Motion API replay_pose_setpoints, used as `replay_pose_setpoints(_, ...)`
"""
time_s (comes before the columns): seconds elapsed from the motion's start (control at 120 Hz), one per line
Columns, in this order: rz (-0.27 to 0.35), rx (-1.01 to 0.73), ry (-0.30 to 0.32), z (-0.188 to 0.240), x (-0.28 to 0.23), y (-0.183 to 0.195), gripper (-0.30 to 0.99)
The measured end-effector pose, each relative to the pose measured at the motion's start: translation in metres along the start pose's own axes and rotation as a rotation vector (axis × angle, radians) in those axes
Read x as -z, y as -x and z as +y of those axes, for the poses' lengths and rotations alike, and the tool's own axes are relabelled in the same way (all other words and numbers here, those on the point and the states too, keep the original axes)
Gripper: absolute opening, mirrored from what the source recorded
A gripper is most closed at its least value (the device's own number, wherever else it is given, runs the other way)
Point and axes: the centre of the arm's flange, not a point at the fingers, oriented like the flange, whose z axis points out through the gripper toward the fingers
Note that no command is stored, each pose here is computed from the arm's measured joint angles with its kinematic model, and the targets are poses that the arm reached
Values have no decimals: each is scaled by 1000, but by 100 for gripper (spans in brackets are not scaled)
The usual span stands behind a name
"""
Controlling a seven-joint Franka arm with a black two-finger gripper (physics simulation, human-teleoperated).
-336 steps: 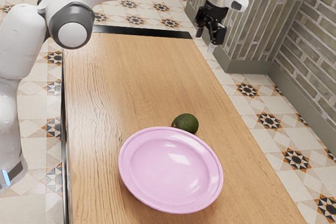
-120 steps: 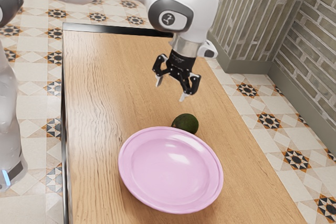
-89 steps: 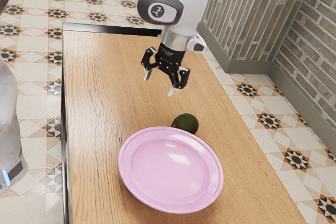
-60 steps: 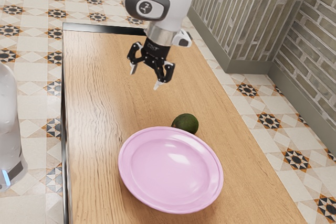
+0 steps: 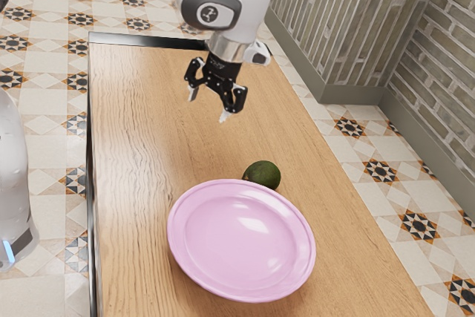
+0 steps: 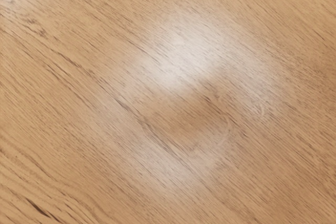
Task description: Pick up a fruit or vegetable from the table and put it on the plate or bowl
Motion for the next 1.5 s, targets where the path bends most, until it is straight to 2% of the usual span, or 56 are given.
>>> replay_pose_setpoints(0.133,19,16,24,-16,8,-26,69)
replay_pose_setpoints(0.233,46,-29,38,2,21,-45,69)
replay_pose_setpoints(0.333,48,-93,35,30,19,-56,69)
replay_pose_setpoints(0.558,58,-252,45,92,17,-43,69)
replay_pose_setpoints(0.95,7,-392,83,135,-5,-14,69)
replay_pose_setpoints(1.067,-20,-421,79,138,-22,-1,69)
replay_pose_setpoints(1.133,0,-422,84,126,-12,8,69)
replay_pose_setpoints(1.283,16,-327,94,78,-1,-23,69)
replay_pose_setpoints(1.5,6,-348,72,71,-11,-9,69)
